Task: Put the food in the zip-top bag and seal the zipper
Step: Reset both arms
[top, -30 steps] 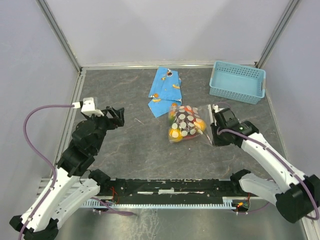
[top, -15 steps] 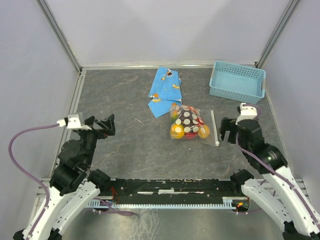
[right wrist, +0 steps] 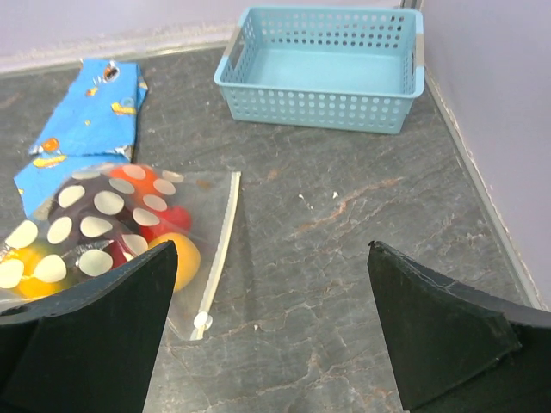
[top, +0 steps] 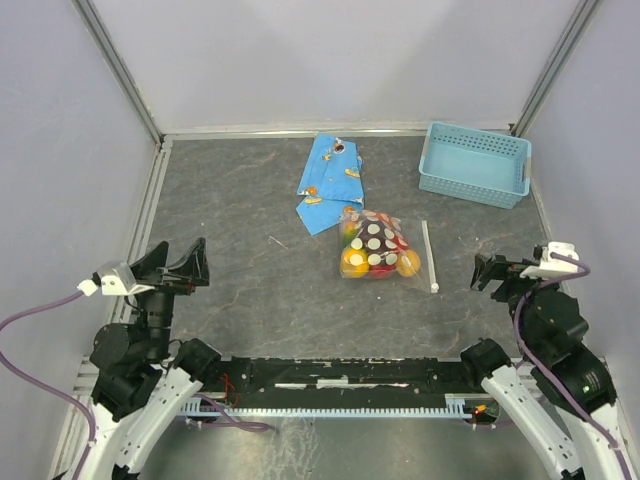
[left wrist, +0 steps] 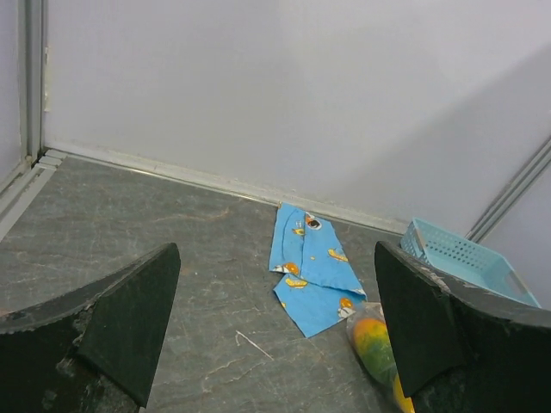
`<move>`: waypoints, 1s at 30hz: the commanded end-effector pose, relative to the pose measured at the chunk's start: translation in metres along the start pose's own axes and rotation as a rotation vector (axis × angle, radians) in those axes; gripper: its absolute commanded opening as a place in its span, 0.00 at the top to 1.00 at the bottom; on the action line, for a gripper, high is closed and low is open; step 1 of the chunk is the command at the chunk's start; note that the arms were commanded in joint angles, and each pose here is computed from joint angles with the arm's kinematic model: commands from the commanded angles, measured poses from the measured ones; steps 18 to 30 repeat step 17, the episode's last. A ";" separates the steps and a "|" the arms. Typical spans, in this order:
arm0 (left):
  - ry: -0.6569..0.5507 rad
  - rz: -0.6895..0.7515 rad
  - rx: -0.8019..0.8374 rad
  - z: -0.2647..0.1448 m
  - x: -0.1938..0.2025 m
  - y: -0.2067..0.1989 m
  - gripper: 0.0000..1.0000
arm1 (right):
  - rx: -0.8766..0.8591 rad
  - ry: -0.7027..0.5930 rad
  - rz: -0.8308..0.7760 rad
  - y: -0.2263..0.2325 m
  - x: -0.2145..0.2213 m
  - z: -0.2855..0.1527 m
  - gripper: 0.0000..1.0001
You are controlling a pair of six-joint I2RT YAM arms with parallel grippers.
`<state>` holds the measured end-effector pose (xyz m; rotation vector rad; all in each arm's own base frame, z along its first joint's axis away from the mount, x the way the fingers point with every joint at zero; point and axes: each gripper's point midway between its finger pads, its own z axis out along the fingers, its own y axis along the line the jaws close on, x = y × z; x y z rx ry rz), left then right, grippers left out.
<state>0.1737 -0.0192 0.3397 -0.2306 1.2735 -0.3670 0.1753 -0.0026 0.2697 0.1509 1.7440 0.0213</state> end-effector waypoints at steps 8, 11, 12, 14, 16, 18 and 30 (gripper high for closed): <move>-0.053 0.044 -0.018 0.004 -0.007 0.004 0.01 | -0.006 -0.135 0.031 -0.005 -0.026 -0.008 0.01; -0.054 0.046 -0.011 0.004 -0.007 0.003 0.00 | -0.013 -0.138 0.029 -0.004 -0.028 -0.010 0.01; -0.054 0.047 -0.009 0.004 -0.007 0.003 0.00 | -0.015 -0.141 0.030 -0.004 -0.029 -0.010 0.01; -0.054 0.047 -0.002 0.004 -0.006 0.001 0.00 | -0.024 -0.148 0.034 -0.004 -0.030 -0.012 0.01; -0.055 0.048 -0.001 0.004 -0.007 0.001 0.00 | -0.029 -0.159 0.040 -0.003 -0.031 -0.013 0.01; -0.054 0.048 0.001 0.004 -0.006 0.001 0.00 | -0.028 -0.163 0.043 -0.004 -0.032 -0.014 0.01; -0.054 0.048 0.001 0.004 -0.006 0.001 0.00 | -0.028 -0.163 0.043 -0.004 -0.032 -0.014 0.01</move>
